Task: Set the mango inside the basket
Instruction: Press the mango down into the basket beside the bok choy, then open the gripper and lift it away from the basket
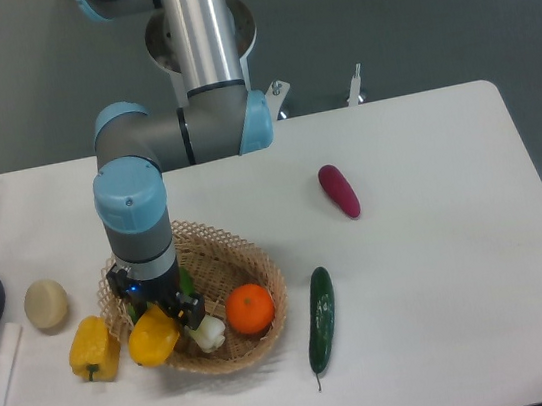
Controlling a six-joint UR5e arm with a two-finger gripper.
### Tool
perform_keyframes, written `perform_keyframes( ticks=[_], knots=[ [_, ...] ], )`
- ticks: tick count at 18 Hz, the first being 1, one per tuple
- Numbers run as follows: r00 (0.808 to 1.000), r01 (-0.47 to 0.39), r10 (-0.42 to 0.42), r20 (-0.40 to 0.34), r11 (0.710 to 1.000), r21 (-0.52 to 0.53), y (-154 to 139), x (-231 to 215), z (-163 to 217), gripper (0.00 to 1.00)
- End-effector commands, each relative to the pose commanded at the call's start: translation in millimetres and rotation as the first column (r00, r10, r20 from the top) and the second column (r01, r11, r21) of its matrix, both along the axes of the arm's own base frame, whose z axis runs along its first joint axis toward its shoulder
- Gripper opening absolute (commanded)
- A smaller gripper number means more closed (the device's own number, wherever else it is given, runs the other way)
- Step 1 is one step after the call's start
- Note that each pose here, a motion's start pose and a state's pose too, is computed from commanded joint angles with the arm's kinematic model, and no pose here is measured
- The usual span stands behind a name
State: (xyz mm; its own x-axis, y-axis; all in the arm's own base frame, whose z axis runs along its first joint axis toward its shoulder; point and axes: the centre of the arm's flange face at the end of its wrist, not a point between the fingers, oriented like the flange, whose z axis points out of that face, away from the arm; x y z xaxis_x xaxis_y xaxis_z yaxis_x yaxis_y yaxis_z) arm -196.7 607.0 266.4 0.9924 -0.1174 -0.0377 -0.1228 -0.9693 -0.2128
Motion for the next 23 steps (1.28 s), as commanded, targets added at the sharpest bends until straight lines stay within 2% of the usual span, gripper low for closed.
perform_keyframes(
  ticks=[6,8,9,11,13,17,19,21,23],
  knots=[
    [0.999,0.004,-0.002,-0.043,0.998,0.058,-15.5,3.4,49.2,1.00],
    [0.994,-0.029,0.035,-0.104,0.998,0.058,-27.7,-16.8,67.8,1.00],
    [0.985,-0.075,0.082,-0.149,0.996,0.054,-41.3,-41.4,78.2,1.00],
    [0.975,-0.100,0.113,-0.191,0.992,0.076,-59.9,-73.8,101.1,1.00],
    [0.951,-0.180,0.205,-0.233,0.976,0.124,-90.0,-128.0,136.0,1.00],
    [0.911,-0.236,0.288,-0.297,0.951,0.198,-108.9,-186.5,191.3,1.00],
    [0.893,-0.246,0.306,-0.330,0.946,0.211,-111.1,-196.4,208.5,1.00],
    [0.866,-0.243,0.297,-0.402,0.953,0.180,-124.7,-211.6,227.5,1.00],
    [0.865,-0.181,0.203,-0.459,0.979,0.093,-131.1,-216.2,235.4,1.00]
  ],
)
